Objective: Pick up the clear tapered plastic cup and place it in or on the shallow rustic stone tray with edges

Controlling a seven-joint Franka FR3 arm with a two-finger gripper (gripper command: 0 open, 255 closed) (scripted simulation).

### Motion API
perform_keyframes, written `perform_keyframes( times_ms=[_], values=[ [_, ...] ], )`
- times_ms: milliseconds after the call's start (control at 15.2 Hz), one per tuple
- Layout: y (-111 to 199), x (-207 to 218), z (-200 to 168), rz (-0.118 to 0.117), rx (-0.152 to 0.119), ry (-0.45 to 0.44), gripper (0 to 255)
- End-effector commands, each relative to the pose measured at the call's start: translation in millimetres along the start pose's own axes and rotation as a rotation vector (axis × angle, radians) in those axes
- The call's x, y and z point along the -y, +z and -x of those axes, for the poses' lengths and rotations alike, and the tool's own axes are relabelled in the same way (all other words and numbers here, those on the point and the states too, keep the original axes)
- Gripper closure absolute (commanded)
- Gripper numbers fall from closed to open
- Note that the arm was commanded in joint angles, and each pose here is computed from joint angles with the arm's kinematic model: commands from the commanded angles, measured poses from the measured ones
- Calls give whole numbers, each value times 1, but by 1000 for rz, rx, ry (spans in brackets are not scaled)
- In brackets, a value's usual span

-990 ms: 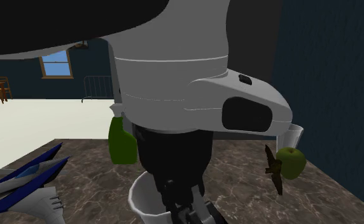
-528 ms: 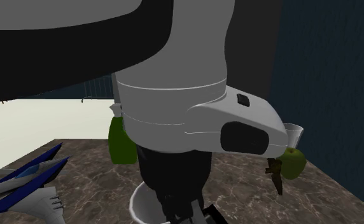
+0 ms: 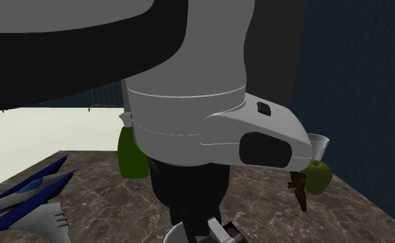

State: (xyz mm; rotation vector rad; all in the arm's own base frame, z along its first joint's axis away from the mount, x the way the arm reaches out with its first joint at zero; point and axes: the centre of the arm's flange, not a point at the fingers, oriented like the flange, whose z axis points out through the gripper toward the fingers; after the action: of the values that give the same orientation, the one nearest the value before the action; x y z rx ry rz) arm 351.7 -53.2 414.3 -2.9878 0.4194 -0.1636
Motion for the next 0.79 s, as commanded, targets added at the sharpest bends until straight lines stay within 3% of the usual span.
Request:
perform_keyframes(
  times_ms=[0,264,726],
  values=[
    [0,0,0,0,0,0,0],
    [-50,0,0,0,0,0,0],
    [-50,0,0,0,0,0,0]
  ],
)
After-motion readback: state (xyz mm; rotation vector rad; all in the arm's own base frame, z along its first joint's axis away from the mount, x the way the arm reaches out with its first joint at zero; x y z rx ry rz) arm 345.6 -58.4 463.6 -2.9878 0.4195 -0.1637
